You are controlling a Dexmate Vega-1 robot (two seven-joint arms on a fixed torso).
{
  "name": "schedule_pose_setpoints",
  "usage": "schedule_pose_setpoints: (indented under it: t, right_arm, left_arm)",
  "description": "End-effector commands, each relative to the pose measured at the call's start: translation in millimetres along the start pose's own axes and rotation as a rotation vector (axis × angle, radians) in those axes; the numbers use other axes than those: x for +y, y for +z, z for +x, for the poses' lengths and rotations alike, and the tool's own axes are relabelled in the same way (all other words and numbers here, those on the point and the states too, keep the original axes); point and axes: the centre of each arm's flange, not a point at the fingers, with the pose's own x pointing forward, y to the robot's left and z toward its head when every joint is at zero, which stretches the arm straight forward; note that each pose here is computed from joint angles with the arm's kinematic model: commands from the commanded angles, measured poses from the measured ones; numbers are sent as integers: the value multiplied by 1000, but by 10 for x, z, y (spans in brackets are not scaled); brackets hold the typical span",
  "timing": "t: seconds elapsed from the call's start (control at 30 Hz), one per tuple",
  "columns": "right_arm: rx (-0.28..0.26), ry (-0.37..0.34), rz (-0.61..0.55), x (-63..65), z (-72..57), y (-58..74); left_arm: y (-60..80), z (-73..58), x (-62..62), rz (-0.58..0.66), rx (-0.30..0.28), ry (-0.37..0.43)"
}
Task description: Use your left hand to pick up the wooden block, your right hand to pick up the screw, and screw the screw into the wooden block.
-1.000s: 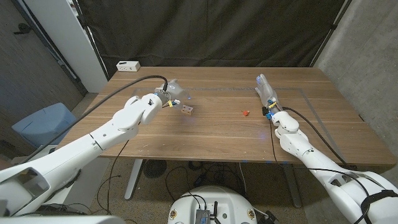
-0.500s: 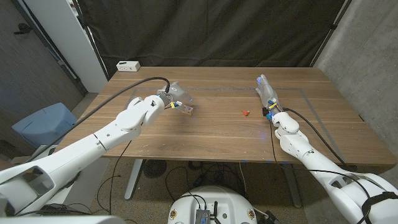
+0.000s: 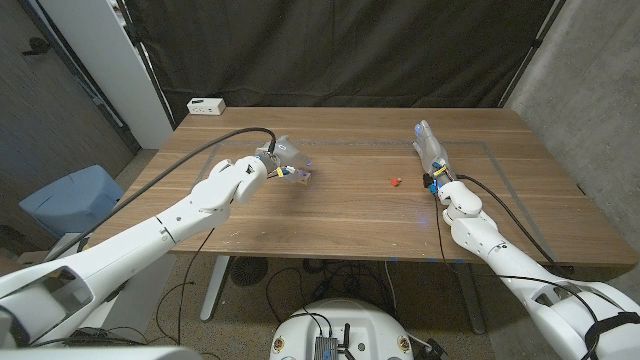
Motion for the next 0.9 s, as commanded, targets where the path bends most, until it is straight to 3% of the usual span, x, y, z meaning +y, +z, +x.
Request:
schedule_pose_setpoints:
  t: [0.03, 0.9]
  right_arm:
    - [4, -4, 4, 0, -19, -12]
    - [2, -14, 5, -13, -33, -19]
  left_arm:
    - [36, 56, -69, 15, 13, -27]
    - [128, 194, -109, 13, -5, -12]
